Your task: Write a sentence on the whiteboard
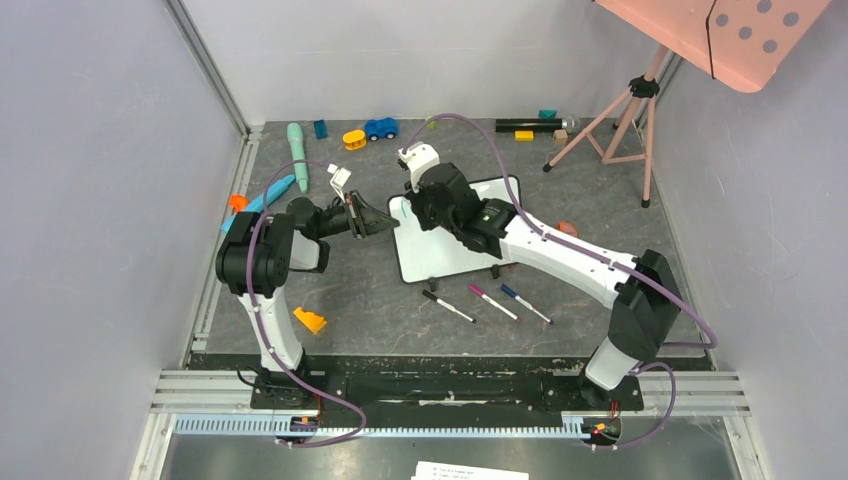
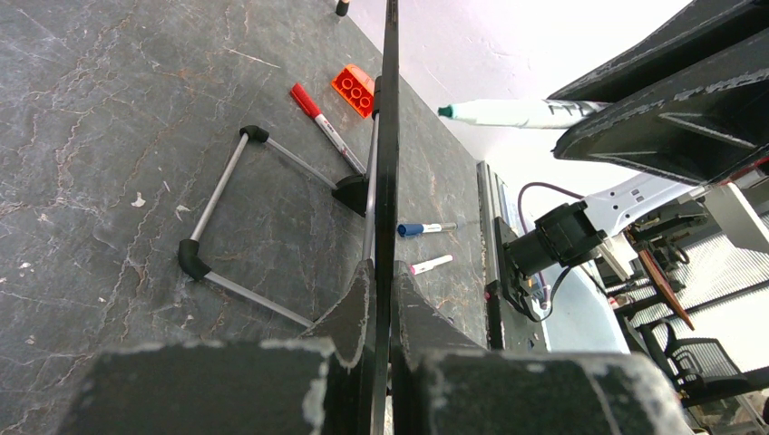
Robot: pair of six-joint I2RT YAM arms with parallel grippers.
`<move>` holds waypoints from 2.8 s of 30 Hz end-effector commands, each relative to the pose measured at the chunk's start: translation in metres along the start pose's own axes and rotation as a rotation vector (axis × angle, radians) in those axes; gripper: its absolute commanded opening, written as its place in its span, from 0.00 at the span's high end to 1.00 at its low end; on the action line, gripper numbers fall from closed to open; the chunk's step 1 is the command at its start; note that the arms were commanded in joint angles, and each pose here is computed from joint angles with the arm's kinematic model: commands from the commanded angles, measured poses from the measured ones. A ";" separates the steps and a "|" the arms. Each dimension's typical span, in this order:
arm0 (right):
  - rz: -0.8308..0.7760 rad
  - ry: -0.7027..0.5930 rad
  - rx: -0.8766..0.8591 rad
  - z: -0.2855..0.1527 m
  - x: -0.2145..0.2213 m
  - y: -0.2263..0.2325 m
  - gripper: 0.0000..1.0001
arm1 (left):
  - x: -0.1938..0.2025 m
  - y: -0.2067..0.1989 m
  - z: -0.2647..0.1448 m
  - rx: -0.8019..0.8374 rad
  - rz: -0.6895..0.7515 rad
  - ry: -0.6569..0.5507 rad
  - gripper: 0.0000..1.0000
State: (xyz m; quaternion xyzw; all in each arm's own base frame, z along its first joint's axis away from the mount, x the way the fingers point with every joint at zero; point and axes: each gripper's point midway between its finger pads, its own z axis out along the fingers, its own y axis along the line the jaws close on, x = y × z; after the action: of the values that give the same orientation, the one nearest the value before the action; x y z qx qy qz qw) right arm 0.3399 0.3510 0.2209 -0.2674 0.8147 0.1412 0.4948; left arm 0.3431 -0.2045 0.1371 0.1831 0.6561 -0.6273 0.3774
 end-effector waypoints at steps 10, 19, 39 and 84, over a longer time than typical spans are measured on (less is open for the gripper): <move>-0.006 -0.029 0.012 0.011 -0.014 -0.001 1.00 | -0.010 -0.014 0.001 0.039 0.130 -0.008 0.98; -0.004 -0.028 0.016 0.015 -0.013 -0.003 1.00 | -0.010 -0.014 0.001 0.041 0.131 -0.006 0.98; 0.005 -0.011 0.067 0.015 -0.004 -0.013 1.00 | -0.010 -0.014 0.001 0.041 0.133 -0.007 0.98; 0.037 0.033 -0.044 0.008 0.025 -0.003 1.00 | -0.009 -0.015 0.001 0.042 0.136 -0.006 0.98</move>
State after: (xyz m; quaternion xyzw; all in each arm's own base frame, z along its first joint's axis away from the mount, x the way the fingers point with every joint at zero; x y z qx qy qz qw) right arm 0.3355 0.3400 0.1875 -0.2723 0.8312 0.1456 0.4622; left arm 0.3436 -0.2043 0.1368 0.1813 0.6566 -0.6269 0.3781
